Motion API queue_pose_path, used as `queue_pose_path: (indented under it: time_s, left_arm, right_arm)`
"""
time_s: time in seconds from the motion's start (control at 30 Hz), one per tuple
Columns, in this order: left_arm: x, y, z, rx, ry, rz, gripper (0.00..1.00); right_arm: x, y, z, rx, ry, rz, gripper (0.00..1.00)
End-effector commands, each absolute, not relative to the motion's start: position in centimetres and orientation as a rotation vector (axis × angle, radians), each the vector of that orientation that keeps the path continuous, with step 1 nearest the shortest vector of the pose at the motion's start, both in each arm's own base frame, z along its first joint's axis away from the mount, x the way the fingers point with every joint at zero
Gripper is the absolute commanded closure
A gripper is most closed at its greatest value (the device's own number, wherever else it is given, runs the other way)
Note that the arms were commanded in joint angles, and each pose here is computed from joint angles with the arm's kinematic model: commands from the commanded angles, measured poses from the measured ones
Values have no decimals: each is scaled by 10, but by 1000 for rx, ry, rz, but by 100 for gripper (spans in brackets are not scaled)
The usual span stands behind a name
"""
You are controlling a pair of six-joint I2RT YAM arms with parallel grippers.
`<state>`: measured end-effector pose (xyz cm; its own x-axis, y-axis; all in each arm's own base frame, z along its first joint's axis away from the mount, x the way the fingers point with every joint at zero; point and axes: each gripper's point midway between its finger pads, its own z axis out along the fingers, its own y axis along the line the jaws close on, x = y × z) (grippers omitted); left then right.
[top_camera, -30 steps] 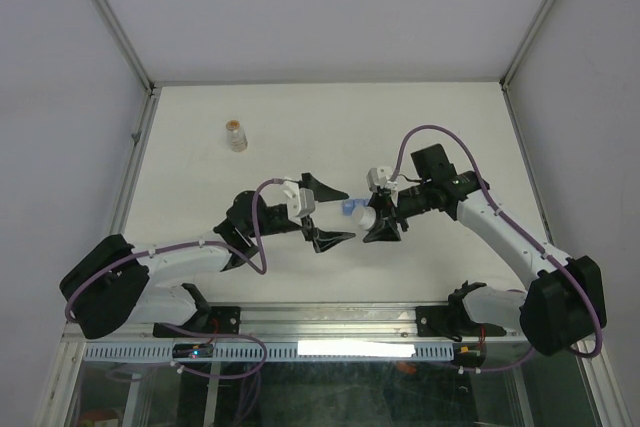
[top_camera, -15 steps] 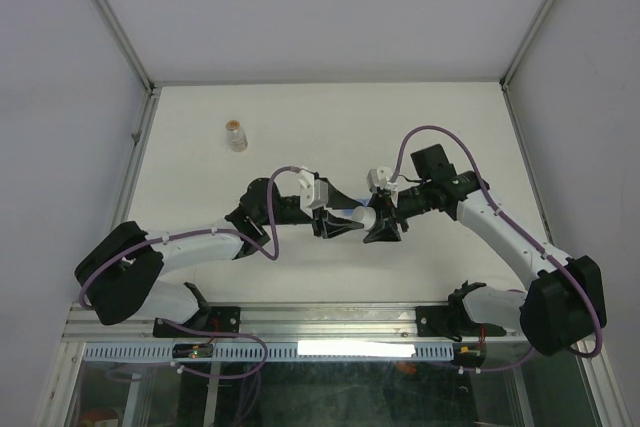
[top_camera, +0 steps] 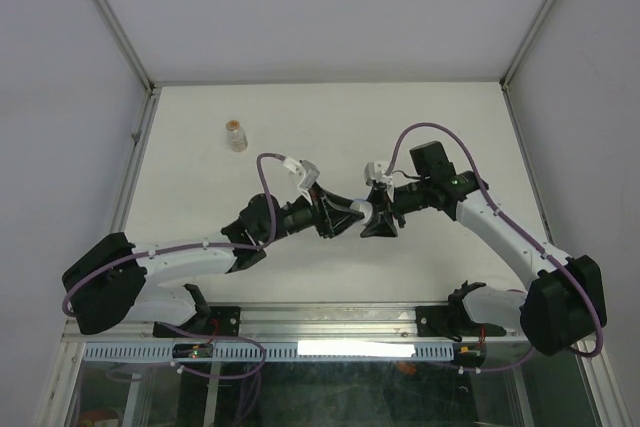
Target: Sort the pills into containers
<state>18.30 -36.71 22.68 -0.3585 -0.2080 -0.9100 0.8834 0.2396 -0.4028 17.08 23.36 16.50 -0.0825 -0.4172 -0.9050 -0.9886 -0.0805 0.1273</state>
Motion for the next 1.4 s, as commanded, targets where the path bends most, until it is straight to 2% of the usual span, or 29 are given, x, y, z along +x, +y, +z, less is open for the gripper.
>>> queue_pose_path:
  time_s: [0.0,0.1,0.13,0.2,0.27,0.33,0.47,0.63,0.7,0.83,1.0,1.07,1.17,1.37]
  left_arm:
    - [212,-354,243,-22,1670,-1185,100]
    - [204,-369,250,-44,1683,-1239,100]
    - [202,-371,251,-27,1674,-1253,94]
    - [198,-370,253,-7,1646,-1275,60]
    - [192,-368,263,28,1592,-1314,36]
    - [188,-364,270,50,1566,-1328,23]
    - [177,-356,275,126,1521,-1338,11]
    - [159,-336,269,294,1416,-1287,4]
    - [145,-332,279,423,1302,-1276,1]
    - [120,-333,289,745,1066,-1163,1]
    - [145,-340,277,927,1056,-1108,1]
    - [158,-341,275,947,1065,-1131,2]
    - [165,-350,275,988,1054,-1132,8]
    - [166,-370,266,1073,1071,-1173,16]
  right_arm:
    - [191,239,181,-1505,1539,1076,100]
    - [191,238,180,-1500,1549,1080,100]
    - [192,238,181,-1497,1548,1081,100]
    - [192,238,183,-1491,1546,1085,100]
    - [191,237,184,-1487,1543,1088,100]
    - [191,237,185,-1486,1538,1090,100]
    - [190,237,185,-1489,1533,1097,100]
    - [187,236,187,-1497,1520,1103,100]
    - [184,237,187,-1508,1504,1114,100]
    - [175,237,189,-1542,1450,1150,100]
    - [169,236,191,-1562,1415,1167,100]
    - [168,236,191,-1565,1411,1169,100]
    - [168,236,191,-1567,1409,1170,100]
    - [167,236,190,-1569,1408,1173,100]
